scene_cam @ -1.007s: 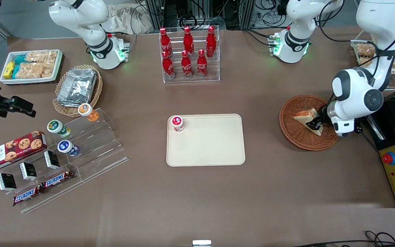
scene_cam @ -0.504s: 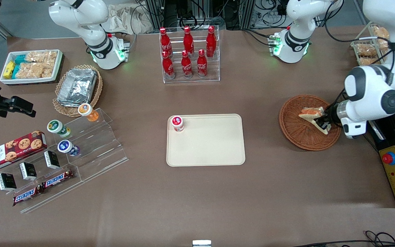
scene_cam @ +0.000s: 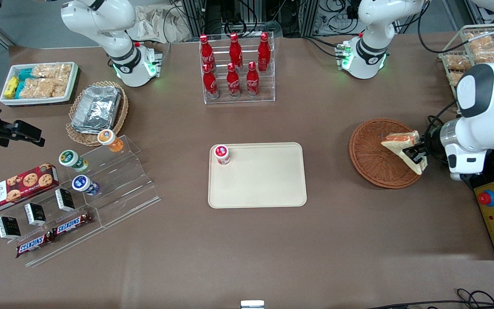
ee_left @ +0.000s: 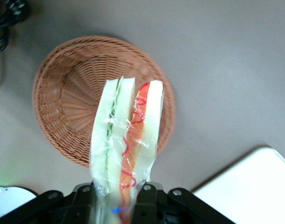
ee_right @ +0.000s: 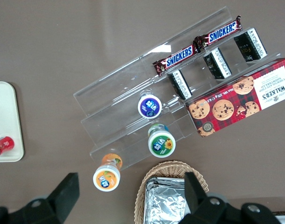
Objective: Place sandwich from basket to tray
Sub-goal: 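Lift the sandwich out of the basket with the left gripper, then carry the sandwich over the white tray and lower it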
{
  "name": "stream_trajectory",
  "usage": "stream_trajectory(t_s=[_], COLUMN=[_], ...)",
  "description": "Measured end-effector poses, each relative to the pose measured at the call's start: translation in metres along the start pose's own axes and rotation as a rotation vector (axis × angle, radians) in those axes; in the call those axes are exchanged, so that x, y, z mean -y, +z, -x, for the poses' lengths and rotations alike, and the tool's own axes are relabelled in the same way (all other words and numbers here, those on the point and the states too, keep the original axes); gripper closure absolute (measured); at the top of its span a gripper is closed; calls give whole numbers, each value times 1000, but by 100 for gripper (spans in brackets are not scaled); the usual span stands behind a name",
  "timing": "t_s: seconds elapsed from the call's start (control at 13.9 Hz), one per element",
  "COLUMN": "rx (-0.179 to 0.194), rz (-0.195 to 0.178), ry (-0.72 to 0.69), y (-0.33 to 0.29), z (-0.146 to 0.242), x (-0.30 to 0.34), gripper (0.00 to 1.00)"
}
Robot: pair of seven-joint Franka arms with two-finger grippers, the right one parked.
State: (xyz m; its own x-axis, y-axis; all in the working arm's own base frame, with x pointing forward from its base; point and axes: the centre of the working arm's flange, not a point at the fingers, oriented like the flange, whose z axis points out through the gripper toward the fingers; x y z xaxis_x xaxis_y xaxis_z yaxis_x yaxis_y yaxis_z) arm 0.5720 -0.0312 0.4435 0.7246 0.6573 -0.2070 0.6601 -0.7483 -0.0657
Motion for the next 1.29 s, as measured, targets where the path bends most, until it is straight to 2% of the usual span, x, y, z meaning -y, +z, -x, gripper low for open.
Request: stream_trajectory(t_s=[0.29, 0.58, 0.79, 0.94, 1.15, 1.29], rx=[-24, -46, -60, -56, -37, -40], rz=[35, 6, 15, 17, -7, -23], ry=[157, 318, 425, 483, 539, 568], y=[-15, 11, 49, 81, 133, 165], z=[37, 83, 122, 147, 165, 168], x=[-68, -140, -189, -214, -237, -245], gripper=[70, 70, 70, 70, 69, 69])
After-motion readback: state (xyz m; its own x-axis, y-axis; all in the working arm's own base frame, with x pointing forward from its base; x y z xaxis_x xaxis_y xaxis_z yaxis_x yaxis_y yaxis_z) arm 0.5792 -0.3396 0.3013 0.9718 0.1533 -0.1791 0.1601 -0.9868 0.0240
